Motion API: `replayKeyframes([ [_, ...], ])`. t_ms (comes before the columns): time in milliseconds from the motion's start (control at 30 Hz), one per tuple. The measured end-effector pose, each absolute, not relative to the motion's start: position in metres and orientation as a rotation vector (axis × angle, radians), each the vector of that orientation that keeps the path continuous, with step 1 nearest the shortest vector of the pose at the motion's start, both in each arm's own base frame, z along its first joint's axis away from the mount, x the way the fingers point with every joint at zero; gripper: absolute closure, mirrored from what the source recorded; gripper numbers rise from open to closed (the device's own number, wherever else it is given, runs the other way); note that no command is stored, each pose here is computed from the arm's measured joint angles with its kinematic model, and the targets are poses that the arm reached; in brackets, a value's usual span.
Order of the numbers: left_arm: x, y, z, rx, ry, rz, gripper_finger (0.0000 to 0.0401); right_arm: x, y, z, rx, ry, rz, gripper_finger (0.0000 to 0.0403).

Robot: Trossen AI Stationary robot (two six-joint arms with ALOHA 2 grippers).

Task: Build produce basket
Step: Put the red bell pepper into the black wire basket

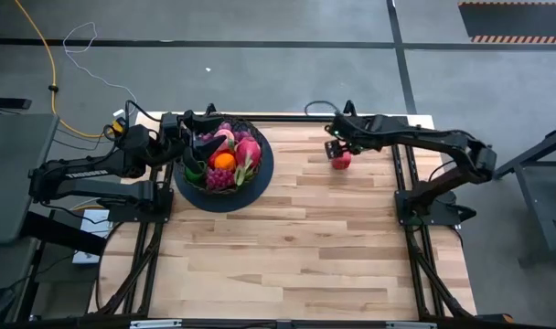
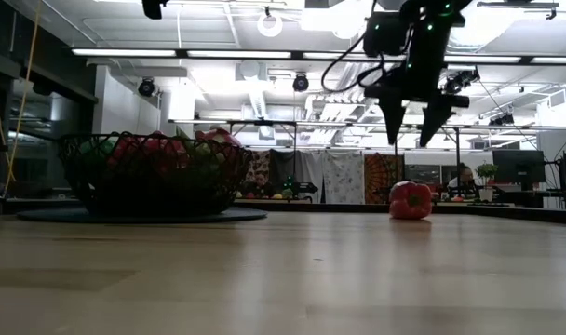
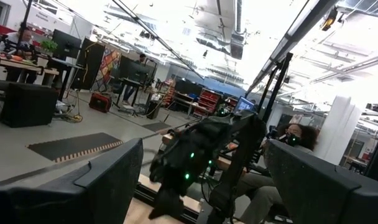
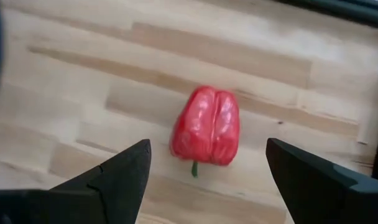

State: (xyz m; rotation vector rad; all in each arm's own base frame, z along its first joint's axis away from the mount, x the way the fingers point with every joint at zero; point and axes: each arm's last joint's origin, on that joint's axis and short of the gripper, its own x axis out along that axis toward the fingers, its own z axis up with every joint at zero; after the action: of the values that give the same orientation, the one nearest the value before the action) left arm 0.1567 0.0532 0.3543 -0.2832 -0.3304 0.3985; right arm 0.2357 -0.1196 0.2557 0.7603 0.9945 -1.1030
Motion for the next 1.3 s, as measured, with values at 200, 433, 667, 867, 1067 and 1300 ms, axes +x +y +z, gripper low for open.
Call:
replayKeyframes([
  [200,0.157,0.053,0.354,-0.283,-0.331,0.400,0.0074,0.228,-0.115,0.271,0.803,0.887,-1.123,0.0096],
  [433,0.157,0.053,0.354,-0.283,-0.331,0.400,0.0074,0.230,-0.105,0.274,0.774,0.869,-1.126,0.0096],
  [667,0.157,0.053,0.354,-0.283,-0.330,0.400,0.0074,0.229,-0.105,0.273,0.784,0.868,-1.147,0.0090],
  [867,0.157,0.053,0.354,-0.283,-0.330,0.397,0.0074,0.227,-0.110,0.273,0.844,0.873,-1.144,0.0025],
  [1067,0.157,0.053,0.354,-0.283,-0.330,0.397,0.0074,0.226,-0.116,0.275,0.838,0.760,-1.274,0.0027],
  [1300,0.157,0.053,0.354,-0.283,-0.330,0.397,0.0074,0.236,-0.107,0.268,0.860,0.671,-1.374,0.0035],
])
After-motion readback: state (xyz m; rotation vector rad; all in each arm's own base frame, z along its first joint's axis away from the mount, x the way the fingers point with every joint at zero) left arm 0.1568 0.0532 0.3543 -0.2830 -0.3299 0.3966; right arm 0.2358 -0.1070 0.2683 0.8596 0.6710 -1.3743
